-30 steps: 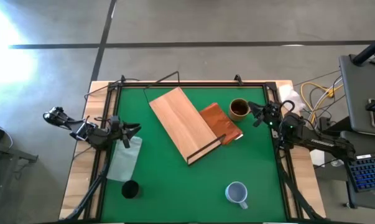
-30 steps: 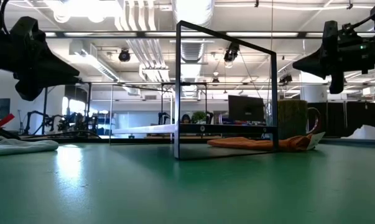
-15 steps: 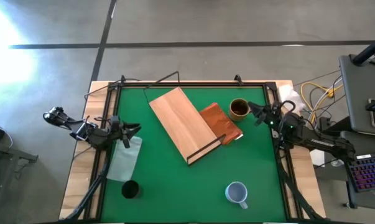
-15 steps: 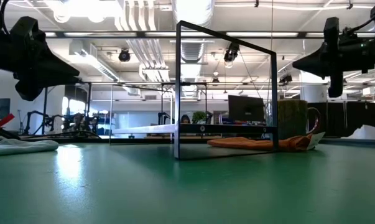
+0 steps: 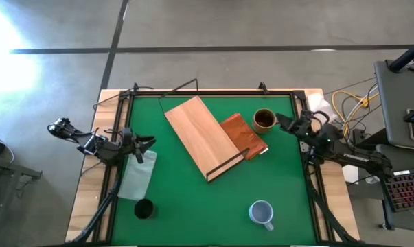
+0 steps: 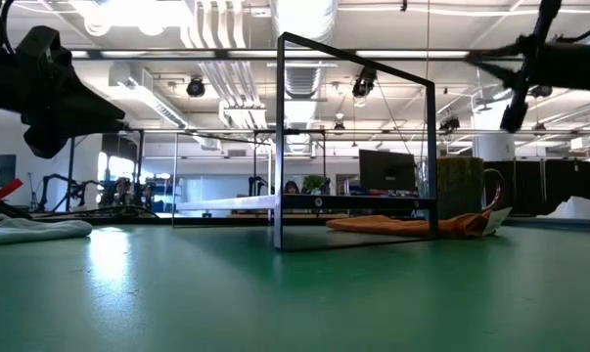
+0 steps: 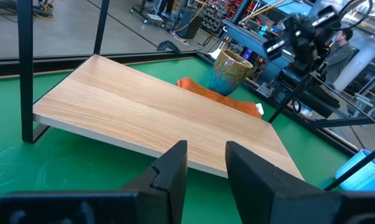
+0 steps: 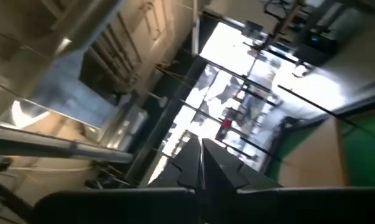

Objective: Stack small to large cups/mugs on shelf
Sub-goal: Put the blue mug on the shelf

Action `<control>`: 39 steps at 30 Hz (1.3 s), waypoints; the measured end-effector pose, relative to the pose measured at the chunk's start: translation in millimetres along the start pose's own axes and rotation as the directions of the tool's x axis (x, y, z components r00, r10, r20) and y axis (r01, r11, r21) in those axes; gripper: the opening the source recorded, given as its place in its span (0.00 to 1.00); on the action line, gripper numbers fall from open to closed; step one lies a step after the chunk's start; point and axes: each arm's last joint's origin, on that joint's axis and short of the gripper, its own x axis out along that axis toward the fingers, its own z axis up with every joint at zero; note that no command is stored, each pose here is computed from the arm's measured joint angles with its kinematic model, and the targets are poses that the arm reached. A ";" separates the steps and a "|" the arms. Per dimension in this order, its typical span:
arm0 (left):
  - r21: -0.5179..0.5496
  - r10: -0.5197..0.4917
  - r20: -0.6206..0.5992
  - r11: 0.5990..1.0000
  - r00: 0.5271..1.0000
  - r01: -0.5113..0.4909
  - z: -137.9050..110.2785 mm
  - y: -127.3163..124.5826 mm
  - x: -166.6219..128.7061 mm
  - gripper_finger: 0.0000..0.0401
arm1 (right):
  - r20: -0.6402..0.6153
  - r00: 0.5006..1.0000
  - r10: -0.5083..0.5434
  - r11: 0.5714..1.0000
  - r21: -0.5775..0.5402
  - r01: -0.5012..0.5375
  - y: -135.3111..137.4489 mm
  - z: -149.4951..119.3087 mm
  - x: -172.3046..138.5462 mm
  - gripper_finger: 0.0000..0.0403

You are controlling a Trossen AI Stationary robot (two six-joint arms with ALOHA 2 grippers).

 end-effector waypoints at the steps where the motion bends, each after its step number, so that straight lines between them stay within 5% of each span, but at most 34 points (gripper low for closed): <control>1: 0.000 0.000 0.000 1.000 1.000 0.000 0.0 0.0 0.0 0.24 | 0.025 0.999 0.044 0.999 0.031 -0.044 4.3 2.4 -0.2 0.02; 4: 0.000 0.000 0.000 1.000 1.000 0.000 0.0 0.0 0.0 0.24 | 0.168 0.978 0.121 0.989 0.064 -0.133 15.0 11.3 -1.9 0.02; 11: 0.000 0.000 0.000 1.000 1.000 0.000 0.0 0.0 0.0 0.24 | 0.460 0.836 0.298 0.951 -0.071 -0.300 46.6 34.9 -10.6 0.02; 15: 0.000 0.000 0.000 1.000 1.000 0.000 0.0 0.0 0.0 0.24 | 0.231 0.833 0.502 0.853 -0.292 -0.434 91.7 46.6 1.3 0.02; 17: -0.001 -0.001 0.001 1.000 1.000 0.001 0.1 -0.1 0.0 0.24 | 0.090 0.865 0.494 0.835 -0.327 -0.443 113.6 51.7 15.1 0.02; 20: -0.001 -0.001 0.000 1.000 1.000 0.001 0.1 -0.1 0.0 0.24 | -0.130 0.943 0.305 0.881 -0.337 -0.332 143.2 60.0 36.7 0.04; 22: -0.003 -0.001 0.002 1.000 1.000 0.001 0.2 -0.2 0.0 0.24 | -0.306 0.951 0.045 0.926 -0.344 -0.154 152.6 61.6 48.0 0.06; 25: -0.005 -0.002 0.003 1.000 1.000 0.002 0.3 -0.3 0.1 0.24 | -0.526 0.793 -0.309 0.913 -0.397 0.093 159.6 60.6 59.6 0.10; 28: -0.005 -0.003 0.003 1.000 1.000 0.003 0.3 -0.4 0.1 0.24 | -0.637 0.605 -0.478 0.868 -0.450 0.212 174.7 63.7 68.9 0.14; 32: -0.005 -0.003 0.003 1.000 1.000 0.003 0.3 -0.4 0.1 0.24 | -0.713 0.379 -0.590 0.807 -0.506 0.303 199.7 70.1 75.9 0.18; 35: -0.005 -0.002 0.003 1.000 1.000 0.002 0.3 -0.3 0.1 0.24 | -0.731 0.177 -0.658 0.725 -0.552 0.412 211.9 71.3 73.1 0.20; 36: -0.005 -0.003 0.003 1.000 1.000 0.003 0.3 -0.4 0.1 0.24 | -0.738 0.136 -0.662 0.708 -0.554 0.438 214.3 68.3 75.0 0.20; 39: -0.005 -0.003 0.003 1.000 1.000 0.003 0.3 -0.4 0.1 0.24 | -0.801 0.121 -0.587 0.745 -0.476 0.467 224.1 50.8 80.2 0.20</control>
